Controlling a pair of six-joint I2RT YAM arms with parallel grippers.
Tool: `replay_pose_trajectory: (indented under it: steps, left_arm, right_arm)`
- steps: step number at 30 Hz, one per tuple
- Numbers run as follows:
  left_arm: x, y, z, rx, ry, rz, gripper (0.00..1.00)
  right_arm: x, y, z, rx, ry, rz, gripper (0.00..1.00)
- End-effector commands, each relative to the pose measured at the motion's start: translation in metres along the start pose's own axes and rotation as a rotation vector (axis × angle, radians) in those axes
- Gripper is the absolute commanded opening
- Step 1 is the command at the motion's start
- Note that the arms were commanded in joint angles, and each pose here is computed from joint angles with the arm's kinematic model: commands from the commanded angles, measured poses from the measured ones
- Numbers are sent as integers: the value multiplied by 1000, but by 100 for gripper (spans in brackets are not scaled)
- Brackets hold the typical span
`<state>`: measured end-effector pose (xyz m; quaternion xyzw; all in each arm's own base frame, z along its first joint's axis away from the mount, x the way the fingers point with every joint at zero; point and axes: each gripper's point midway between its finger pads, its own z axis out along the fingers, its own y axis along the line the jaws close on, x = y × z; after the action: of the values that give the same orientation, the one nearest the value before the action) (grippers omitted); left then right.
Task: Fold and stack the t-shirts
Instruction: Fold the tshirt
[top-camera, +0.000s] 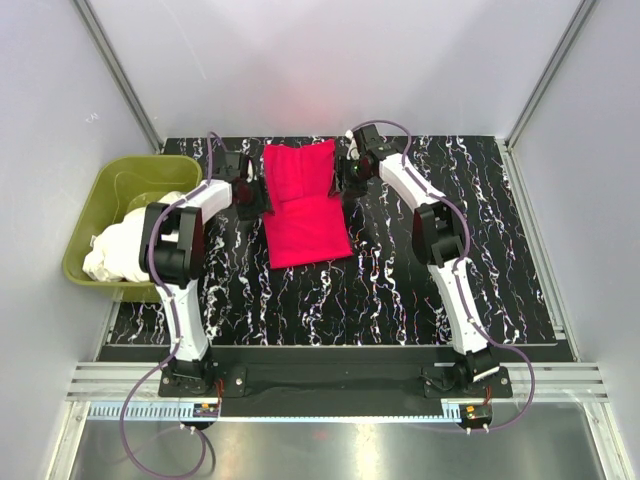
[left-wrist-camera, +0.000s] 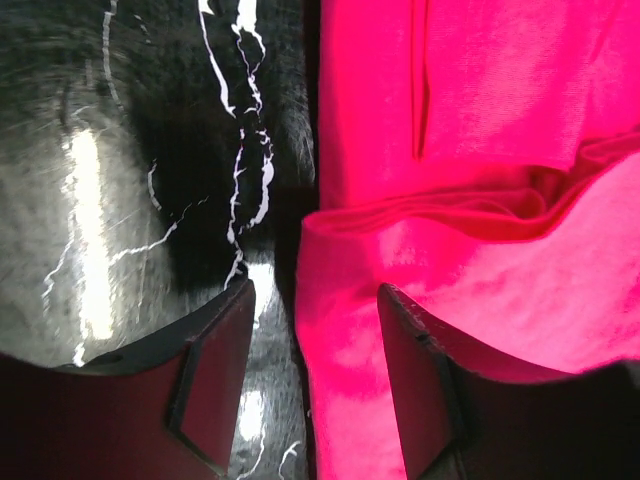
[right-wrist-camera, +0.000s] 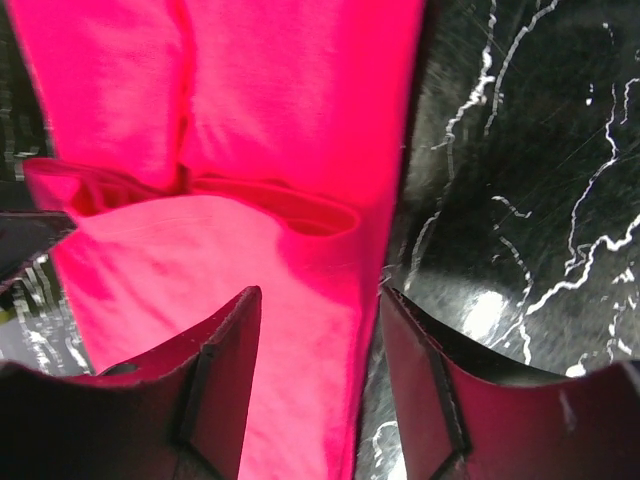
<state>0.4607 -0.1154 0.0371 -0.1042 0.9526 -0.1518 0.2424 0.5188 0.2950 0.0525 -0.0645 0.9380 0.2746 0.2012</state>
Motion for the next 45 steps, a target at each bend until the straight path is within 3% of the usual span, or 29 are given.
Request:
replay_pose_trajectory:
  steps: [1, 12, 18, 22, 24, 25, 30, 45]
  left_arm:
    - [-31, -21, -7, 88, -74, 11, 55]
    - [-32, -23, 8, 143, -63, -38, 39]
    - [-36, -24, 11, 166, -64, -58, 26]
    - [-46, -27, 6, 170, -88, -65, 16]
    - [-52, -29, 1, 169, -100, -64, 3]
    - [-54, -30, -1, 166, -107, -66, 1]
    - [-66, -32, -13, 161, -152, -55, 1]
    - [-67, -22, -1, 143, -142, -64, 0]
  right_arm:
    - [-8, -3, -1, -8, -19, -37, 58]
    - [-16, 2, 3, -54, -37, -24, 43]
    - [-21, 10, 3, -88, -52, -5, 24]
    - [-27, 6, 3, -71, -69, 29, 0]
    - [-32, 3, 0, -57, -87, 41, 0]
    - [-33, 3, -4, -52, -93, 43, 0]
    - [-42, -4, -14, -32, -135, 54, 0]
    - [-42, -19, -10, -32, -124, 82, 0]
